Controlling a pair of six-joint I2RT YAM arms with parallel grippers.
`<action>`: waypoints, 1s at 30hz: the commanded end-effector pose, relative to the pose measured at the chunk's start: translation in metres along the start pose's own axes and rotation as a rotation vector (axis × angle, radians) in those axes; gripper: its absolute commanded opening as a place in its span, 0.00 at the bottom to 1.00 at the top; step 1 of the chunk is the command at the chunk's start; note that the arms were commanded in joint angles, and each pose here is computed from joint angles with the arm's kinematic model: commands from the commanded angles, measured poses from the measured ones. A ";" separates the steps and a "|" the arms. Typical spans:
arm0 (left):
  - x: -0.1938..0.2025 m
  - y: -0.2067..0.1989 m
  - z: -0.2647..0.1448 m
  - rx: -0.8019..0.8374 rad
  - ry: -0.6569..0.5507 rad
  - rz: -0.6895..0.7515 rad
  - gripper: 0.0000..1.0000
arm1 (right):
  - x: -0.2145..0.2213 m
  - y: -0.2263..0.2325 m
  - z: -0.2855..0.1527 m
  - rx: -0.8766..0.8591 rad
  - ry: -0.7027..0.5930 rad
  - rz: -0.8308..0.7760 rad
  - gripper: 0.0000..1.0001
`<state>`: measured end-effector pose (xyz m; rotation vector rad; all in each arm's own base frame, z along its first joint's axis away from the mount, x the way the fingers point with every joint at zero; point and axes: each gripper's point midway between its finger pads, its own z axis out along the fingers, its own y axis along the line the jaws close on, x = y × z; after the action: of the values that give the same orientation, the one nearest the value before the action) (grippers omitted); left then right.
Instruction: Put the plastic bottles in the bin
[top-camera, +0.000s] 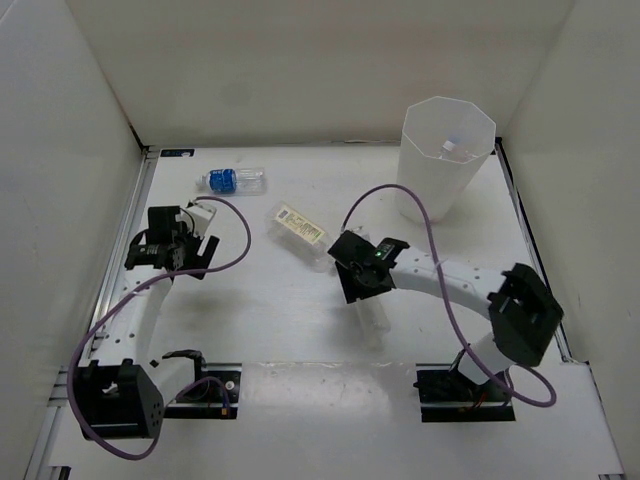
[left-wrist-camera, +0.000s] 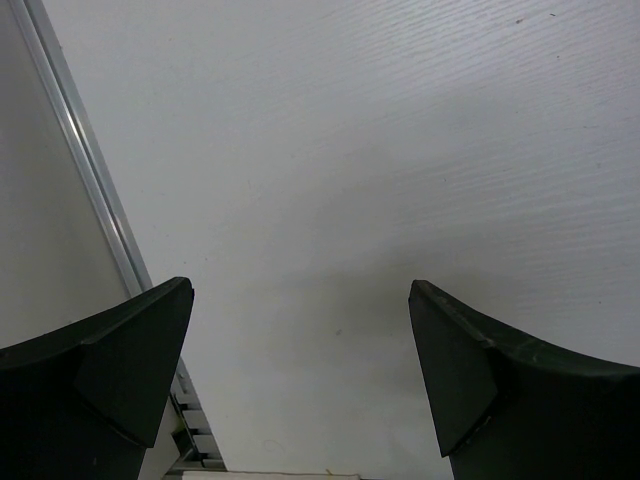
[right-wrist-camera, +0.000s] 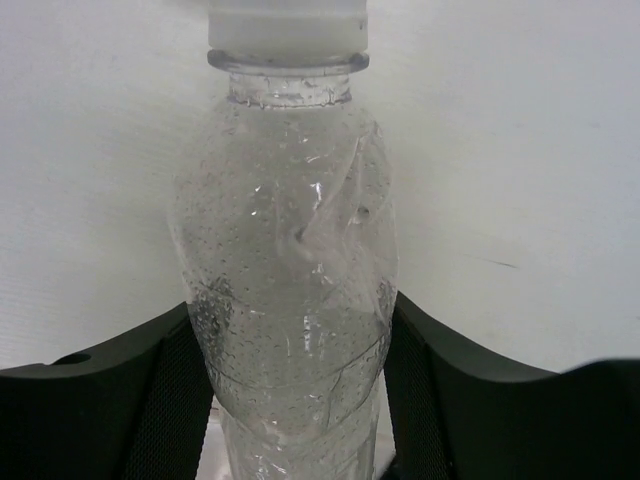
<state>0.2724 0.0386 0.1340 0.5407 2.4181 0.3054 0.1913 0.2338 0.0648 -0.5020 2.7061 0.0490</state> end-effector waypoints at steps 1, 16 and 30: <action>-0.005 0.008 -0.008 -0.024 -0.033 -0.042 1.00 | -0.057 -0.037 -0.068 0.138 -0.260 0.042 0.21; 0.020 0.018 -0.008 -0.041 -0.015 -0.201 1.00 | -0.356 -0.258 -0.270 0.451 -1.124 0.315 0.23; 0.027 0.023 -0.009 -0.052 -0.010 -0.216 1.00 | -0.352 -0.308 -0.188 0.455 -0.940 0.389 0.86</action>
<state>0.2529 0.0736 0.1302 0.2535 2.4478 0.2949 0.5510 0.0396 0.3347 0.1746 1.8595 -0.2670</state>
